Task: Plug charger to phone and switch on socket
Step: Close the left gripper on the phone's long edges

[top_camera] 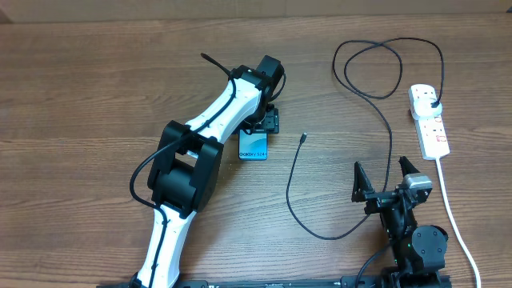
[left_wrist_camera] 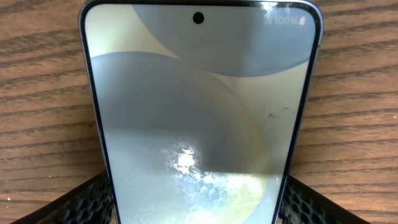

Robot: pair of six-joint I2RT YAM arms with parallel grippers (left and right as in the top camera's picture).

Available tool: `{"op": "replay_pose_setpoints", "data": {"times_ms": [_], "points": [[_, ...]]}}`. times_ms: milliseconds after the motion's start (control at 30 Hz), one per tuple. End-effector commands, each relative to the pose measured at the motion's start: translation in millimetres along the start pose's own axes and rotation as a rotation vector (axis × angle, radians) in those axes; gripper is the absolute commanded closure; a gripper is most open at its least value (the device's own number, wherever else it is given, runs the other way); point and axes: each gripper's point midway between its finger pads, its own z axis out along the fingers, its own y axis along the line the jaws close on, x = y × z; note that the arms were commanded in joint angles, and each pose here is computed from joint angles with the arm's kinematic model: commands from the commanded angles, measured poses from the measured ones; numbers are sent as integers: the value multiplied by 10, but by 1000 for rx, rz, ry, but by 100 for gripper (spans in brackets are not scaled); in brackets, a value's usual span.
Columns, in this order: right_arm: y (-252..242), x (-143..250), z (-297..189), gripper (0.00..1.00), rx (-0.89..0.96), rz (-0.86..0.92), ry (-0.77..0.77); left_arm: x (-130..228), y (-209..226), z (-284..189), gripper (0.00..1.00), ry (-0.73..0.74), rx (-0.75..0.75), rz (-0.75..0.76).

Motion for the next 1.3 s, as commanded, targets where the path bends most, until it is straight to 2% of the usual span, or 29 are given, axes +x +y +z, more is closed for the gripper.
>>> {"op": "replay_pose_setpoints", "data": {"times_ms": [0,300,467,1267], "points": [[1,24,4,0,-3,6,-1,137,71,171,19,47,-44,6],[1,24,4,0,-3,6,-1,125,66,163,20,43,-41,6],[1,24,4,0,-3,6,-1,104,51,138,23,37,-36,5],[1,24,4,0,-3,6,-1,39,22,-11,24,37,-7,-5]]}}
